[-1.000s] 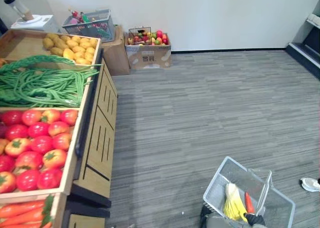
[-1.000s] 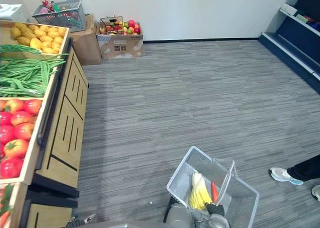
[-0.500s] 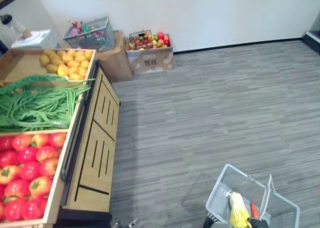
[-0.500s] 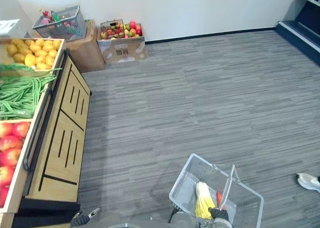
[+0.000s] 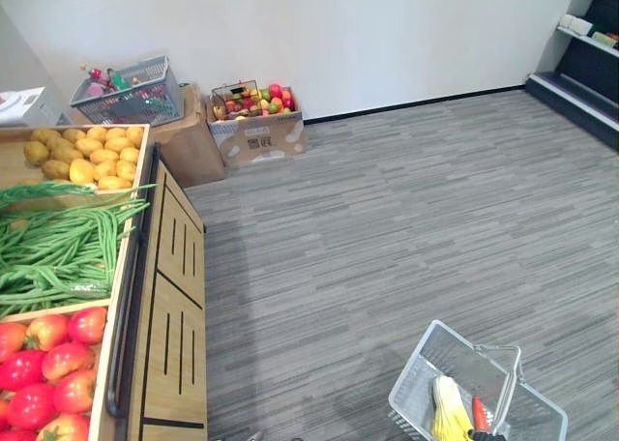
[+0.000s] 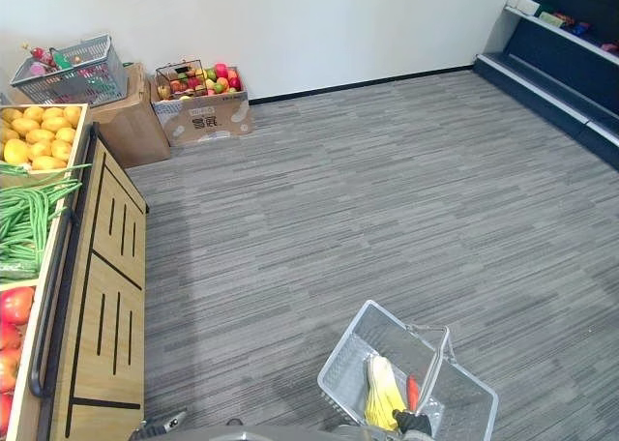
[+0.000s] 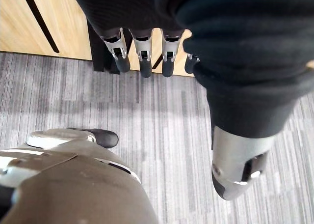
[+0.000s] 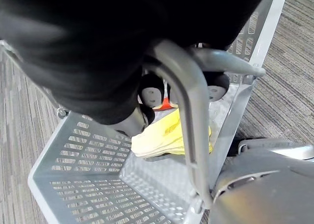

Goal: Pick vegetable in the basket

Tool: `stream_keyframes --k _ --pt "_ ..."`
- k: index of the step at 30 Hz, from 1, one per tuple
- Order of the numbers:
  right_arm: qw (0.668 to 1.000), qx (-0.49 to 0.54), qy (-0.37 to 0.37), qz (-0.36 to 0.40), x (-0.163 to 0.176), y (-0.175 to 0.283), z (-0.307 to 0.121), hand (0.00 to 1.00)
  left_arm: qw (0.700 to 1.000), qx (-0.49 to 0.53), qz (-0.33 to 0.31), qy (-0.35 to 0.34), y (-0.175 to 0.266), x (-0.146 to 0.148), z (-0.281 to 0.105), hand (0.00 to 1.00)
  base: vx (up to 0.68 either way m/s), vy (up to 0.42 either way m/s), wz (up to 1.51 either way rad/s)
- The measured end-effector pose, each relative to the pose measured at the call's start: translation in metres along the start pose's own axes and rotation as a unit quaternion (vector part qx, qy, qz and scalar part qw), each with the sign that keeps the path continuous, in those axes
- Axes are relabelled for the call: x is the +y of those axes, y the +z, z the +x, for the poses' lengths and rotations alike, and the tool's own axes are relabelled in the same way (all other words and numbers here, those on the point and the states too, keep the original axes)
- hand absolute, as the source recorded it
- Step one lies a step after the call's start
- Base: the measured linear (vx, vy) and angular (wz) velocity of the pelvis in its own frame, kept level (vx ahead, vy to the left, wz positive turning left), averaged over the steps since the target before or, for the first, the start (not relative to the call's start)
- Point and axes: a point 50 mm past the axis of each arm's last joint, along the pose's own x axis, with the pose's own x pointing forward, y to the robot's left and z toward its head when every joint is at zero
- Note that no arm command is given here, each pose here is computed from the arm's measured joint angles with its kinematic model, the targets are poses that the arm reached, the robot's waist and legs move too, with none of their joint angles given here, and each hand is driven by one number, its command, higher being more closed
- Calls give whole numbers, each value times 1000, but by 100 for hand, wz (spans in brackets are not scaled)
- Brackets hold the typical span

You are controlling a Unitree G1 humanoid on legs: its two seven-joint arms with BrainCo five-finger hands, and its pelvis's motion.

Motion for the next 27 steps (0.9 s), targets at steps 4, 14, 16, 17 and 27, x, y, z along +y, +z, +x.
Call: stream_keyframes --k 4,14,16,17,27 --pt "1000 -1 6 -6 0 0 0 100 1000 3 5 -8 -1 -2 0 0 52 -1 -1" --pt "999 -1 27 -35 7 -2 -1 100 1000 9 21 -12 -4 1 0 0 8 5 6" --pt "999 9 29 -37 7 -7 -2 100 1000 13 23 -10 -5 3 0 0 2 -15 32" --pt "999 12 29 -38 7 -8 -2 100 1000 14 23 -10 -5 4 0 0 2 -32 59" --pt "997 15 48 -58 13 -11 -3 100 1000 13 22 -14 -5 5 0 0 -23 -39 61"
